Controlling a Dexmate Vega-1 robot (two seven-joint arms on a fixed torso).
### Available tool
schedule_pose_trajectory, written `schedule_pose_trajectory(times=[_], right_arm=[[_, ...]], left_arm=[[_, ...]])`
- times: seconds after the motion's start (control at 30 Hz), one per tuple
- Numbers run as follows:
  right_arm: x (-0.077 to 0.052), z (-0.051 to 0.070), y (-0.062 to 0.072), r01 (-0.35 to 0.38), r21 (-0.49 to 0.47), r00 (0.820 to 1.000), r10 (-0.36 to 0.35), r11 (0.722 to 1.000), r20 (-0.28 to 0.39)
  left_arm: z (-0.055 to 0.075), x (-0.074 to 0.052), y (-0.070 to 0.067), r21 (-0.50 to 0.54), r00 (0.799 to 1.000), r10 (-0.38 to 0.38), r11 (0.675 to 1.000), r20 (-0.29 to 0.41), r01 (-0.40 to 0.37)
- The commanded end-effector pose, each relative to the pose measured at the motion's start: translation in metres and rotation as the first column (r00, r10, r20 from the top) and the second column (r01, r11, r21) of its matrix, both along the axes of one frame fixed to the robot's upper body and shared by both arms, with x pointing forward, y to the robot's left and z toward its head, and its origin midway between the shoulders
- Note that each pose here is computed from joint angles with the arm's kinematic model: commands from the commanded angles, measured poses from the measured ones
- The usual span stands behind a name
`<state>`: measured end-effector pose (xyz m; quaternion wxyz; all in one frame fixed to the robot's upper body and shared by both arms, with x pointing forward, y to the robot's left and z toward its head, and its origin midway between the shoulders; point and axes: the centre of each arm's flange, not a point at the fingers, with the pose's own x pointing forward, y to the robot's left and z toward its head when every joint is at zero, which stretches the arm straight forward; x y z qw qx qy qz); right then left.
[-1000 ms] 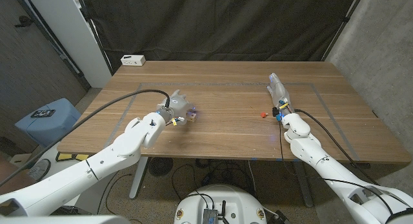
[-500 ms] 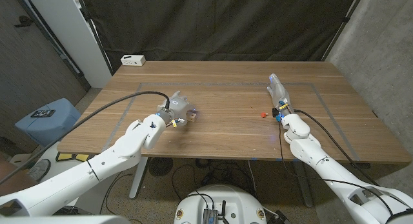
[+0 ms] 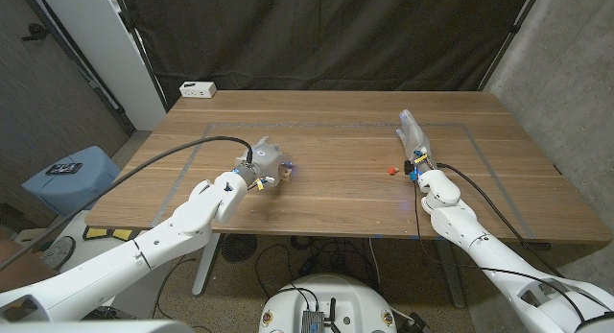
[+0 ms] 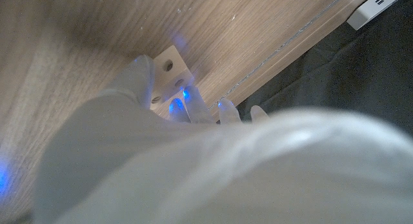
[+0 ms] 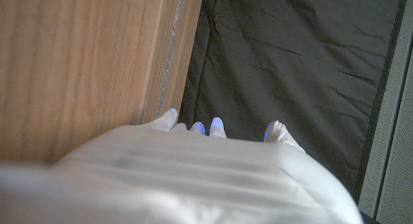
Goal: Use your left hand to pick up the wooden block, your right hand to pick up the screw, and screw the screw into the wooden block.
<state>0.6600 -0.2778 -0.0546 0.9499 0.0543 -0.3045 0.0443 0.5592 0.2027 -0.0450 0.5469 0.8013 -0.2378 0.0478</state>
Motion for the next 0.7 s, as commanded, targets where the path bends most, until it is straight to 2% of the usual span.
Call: schedule_pose_trajectory(times=[0.03,0.7], right_arm=[[-0.0008,-0.0005,0.0005,0.001,-0.003,1.000,-0.001,1.000,-0.003],[0.0014,-0.0043,-0.0005,-0.001,0.002,1.000,0.001,1.000,-0.014]], left_arm=[[-0.0004,0.0038,-0.0016,-0.020,1.000,-0.012,1.000,-0.001,0.012],[0.0006,0.0075,-0.0029,-0.041,1.000,-0.023,0.999,-0.006,0.023]])
